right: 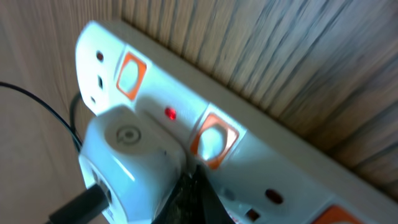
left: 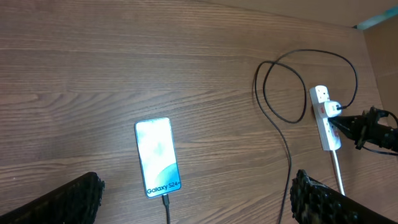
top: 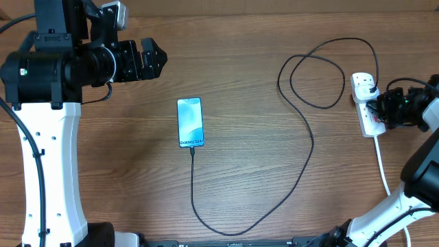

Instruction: Plug charger to phone and switch on socket

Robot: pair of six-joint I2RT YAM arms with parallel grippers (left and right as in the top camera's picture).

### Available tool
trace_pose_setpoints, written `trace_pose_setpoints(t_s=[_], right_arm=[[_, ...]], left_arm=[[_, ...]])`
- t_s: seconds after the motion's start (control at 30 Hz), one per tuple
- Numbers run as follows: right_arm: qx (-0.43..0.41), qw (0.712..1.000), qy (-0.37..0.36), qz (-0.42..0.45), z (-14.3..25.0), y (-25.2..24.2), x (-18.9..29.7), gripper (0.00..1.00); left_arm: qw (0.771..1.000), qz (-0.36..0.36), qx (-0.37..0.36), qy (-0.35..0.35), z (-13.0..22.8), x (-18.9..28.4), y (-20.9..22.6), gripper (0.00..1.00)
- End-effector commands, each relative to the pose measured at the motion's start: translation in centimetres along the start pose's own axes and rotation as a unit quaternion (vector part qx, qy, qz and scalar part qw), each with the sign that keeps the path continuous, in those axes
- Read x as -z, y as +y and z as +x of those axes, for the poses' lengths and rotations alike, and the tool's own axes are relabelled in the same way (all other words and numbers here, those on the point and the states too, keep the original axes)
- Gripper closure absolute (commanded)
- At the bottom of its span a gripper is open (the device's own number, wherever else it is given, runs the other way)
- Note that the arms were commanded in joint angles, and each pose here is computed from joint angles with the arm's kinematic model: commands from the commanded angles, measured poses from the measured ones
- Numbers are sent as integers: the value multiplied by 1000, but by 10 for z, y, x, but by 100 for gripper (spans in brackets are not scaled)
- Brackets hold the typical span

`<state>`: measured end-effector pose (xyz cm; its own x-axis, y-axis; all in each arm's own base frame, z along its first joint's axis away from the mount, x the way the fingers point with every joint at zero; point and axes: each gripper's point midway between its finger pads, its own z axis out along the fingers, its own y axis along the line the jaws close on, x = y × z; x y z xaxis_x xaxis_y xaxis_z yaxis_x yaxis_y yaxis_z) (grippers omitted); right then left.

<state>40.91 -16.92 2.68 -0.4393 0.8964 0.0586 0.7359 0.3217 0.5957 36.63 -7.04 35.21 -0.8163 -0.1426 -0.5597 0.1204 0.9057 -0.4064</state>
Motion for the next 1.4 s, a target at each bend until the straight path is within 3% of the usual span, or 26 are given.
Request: trace_pose_setpoints(t_s=[0.0, 0.17, 0.47, 0.63, 0.93, 1.37], right_arm=[[-19, 1000, -17, -12, -14, -10, 13, 96], [-25, 996, -71, -37, -36, -9, 70, 96], [119, 975, -121, -143, -13, 65, 158, 96], [218, 949, -146, -176, 26, 113, 195, 96], [360, 897, -166, -195, 138, 186, 238, 96], [510, 846, -141, -67, 262, 208, 238, 96]], left_arm=[[1000, -1, -5, -4, -2, 1, -2, 1], [1000, -1, -5, -4, -2, 1, -2, 0], [1000, -1, -5, -4, -2, 1, -2, 0], [1000, -1, -5, -4, -2, 1, -2, 0], [1000, -1, -5, -4, -2, 1, -2, 0], [1000, -1, -5, -4, -3, 1, -2, 0]])
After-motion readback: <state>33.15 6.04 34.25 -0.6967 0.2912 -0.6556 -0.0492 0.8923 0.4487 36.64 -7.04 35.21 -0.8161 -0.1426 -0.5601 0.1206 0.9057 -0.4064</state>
